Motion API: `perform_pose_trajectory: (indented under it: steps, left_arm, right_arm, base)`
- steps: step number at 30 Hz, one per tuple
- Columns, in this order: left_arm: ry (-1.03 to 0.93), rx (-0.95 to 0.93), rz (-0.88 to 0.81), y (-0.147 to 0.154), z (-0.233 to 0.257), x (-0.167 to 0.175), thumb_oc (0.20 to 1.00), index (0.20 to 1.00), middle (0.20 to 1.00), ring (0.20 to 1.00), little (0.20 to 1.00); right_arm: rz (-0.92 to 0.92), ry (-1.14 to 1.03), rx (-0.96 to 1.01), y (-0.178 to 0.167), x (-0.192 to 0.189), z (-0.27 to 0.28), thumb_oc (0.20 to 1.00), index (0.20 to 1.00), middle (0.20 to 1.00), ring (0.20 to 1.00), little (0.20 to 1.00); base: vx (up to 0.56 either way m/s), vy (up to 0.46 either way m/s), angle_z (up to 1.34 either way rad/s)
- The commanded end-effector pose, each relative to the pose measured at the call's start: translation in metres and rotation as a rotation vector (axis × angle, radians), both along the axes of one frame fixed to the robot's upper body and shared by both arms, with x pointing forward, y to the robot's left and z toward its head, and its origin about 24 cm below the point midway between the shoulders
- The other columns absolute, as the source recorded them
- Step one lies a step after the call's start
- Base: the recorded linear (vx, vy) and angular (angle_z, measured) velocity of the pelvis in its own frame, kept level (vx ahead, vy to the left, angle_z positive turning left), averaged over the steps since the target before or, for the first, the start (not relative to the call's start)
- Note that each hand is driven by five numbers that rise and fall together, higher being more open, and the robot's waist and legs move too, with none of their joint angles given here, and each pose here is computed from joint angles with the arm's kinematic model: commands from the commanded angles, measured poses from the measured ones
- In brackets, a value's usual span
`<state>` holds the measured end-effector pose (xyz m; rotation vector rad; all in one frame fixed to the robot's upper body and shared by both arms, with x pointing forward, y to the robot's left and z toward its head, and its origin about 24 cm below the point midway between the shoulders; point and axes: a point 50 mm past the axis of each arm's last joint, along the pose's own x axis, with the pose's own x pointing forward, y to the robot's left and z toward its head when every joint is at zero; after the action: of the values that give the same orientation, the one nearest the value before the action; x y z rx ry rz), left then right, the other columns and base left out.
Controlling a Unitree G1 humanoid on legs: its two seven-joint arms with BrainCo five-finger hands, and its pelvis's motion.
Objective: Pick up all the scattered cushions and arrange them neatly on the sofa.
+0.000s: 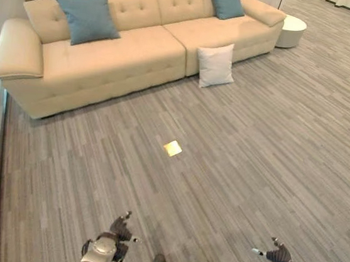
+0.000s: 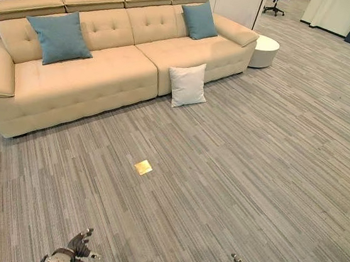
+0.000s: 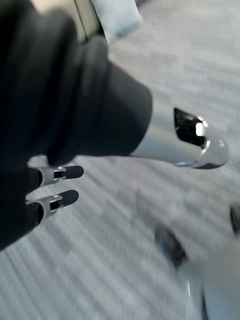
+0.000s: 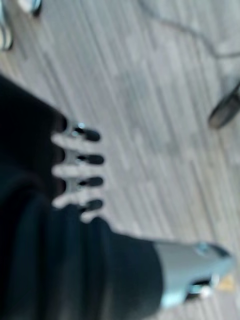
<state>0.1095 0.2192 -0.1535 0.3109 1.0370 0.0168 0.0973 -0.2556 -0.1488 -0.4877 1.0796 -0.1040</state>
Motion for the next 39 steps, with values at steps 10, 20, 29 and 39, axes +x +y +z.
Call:
perform_pose_trajectory:
  steps: [10,20,29,39]
  left_arm:
    - [0.018,0.04,0.058,0.003,-0.003,0.002,1.0,1.0,1.0,1.0,1.0]
    - [-0.038,0.022,0.01,-0.01,0.001,0.017,1.0,1.0,1.0,1.0,1.0]
    - [-0.083,0.031,0.049,-0.002,0.007,0.027,1.0,1.0,1.0,1.0,1.0]
    - [-0.058,0.002,0.037,-0.004,0.004,0.025,1.0,1.0,1.0,1.0,1.0]
  right_arm:
    - [-0.015,-0.021,0.004,0.002,0.013,0.001,1.0,1.0,1.0,1.0,1.0]
    - [0.001,-0.018,0.012,0.006,0.017,0.001,1.0,1.0,1.0,1.0,1.0]
    - [0.011,-0.06,0.036,0.015,0.034,0.004,1.0,1.0,1.0,1.0,1.0]
    - [-0.006,-0.075,0.048,0.011,0.032,0.005,1.0,1.0,1.0,1.0,1.0]
  base:
    - [0.02,0.001,-0.07]
    - [0.02,0.023,-0.15]
    - [-0.02,-0.017,-0.27]
    - [0.07,-0.124,-0.11]
